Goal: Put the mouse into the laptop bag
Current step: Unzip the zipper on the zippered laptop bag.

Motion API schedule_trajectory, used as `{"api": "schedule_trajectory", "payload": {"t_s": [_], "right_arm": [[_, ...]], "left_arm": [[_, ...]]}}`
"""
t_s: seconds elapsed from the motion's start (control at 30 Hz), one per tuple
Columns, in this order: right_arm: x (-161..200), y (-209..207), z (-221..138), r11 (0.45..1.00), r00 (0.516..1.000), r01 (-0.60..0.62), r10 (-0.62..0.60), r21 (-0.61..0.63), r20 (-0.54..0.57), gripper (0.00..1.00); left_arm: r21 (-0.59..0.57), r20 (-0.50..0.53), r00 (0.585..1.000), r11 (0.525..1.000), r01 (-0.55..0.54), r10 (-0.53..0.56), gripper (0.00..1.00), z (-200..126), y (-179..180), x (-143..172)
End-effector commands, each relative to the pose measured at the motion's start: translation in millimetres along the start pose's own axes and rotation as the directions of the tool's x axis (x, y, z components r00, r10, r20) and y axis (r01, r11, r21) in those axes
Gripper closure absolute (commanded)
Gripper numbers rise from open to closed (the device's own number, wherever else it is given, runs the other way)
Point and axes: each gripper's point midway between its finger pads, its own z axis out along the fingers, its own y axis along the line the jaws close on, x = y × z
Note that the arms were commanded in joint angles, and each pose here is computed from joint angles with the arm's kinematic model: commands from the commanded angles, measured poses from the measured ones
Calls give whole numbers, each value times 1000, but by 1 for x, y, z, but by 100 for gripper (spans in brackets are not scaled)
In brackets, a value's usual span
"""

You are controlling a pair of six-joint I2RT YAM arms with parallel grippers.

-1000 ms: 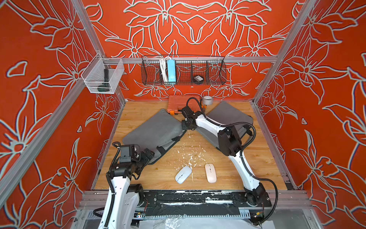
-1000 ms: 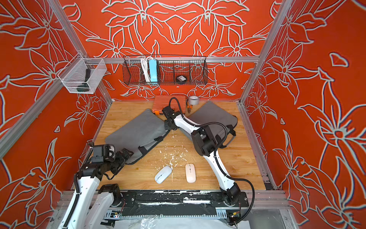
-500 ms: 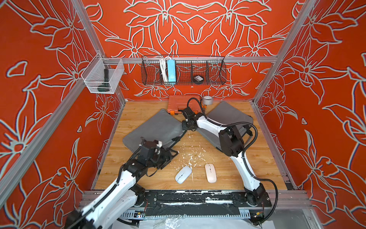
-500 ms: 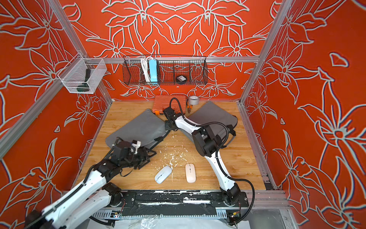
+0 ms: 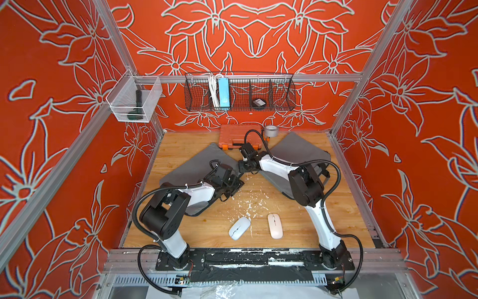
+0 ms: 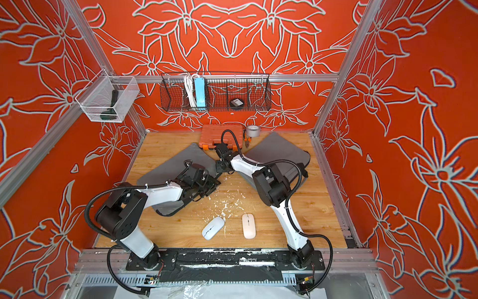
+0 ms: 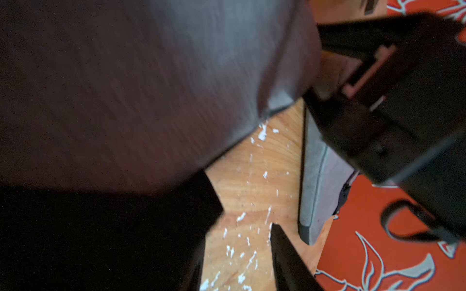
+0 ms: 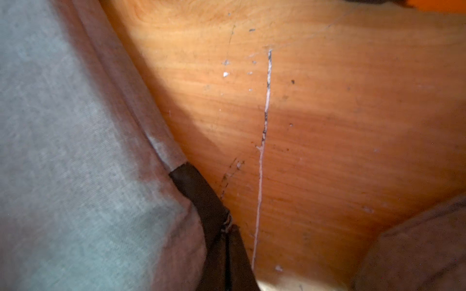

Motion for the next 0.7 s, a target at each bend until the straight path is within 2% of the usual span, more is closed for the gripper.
{"api": "schedule_trajectory", "payload": {"t_s": [0.0,0.07,0.17,0.27,0.5,0.67], "right_arm": [[23,1,-4,999,998,32,-33,-14,-61,100],[24,1,-8,999,998,37,-39,-27,-54,100],[34,-6,-12,999,997,48,-49,-13,-58,100],[46,-18,-15,997,996,74,-73,18,-59,100],[72,-31,-25,990,988,139,-138,10,-65,100],[79,-15,-24,985,985,145,-152,-92,-80,100]], "left_arm": [[22,6,999,999,44,-44,68,19,2,-18],[-10,-9,998,998,69,-69,72,33,10,-24],[-62,9,994,992,106,-105,71,49,23,-34],[-61,33,987,985,159,-157,71,57,31,-46],[-88,118,975,976,199,-188,71,54,35,-64],[-42,89,984,986,161,-156,69,46,13,-63]]}}
